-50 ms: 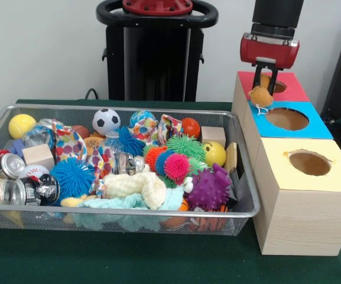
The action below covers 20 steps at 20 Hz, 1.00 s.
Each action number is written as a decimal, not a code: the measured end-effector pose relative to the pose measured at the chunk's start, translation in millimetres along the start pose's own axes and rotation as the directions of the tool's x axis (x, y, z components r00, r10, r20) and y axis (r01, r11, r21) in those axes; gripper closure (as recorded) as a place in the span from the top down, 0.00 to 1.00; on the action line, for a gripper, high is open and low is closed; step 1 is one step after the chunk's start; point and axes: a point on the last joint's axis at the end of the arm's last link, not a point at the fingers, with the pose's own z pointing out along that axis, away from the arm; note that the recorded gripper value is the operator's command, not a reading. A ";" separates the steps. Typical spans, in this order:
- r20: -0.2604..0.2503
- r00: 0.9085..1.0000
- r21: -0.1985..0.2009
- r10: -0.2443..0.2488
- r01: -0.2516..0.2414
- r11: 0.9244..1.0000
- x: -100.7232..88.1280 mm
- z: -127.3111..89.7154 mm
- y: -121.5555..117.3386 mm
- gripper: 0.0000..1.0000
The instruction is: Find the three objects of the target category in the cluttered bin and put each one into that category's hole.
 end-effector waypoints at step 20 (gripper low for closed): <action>0.037 0.995 -0.018 0.092 -0.091 0.996 7.7 -1.7 21.4 0.00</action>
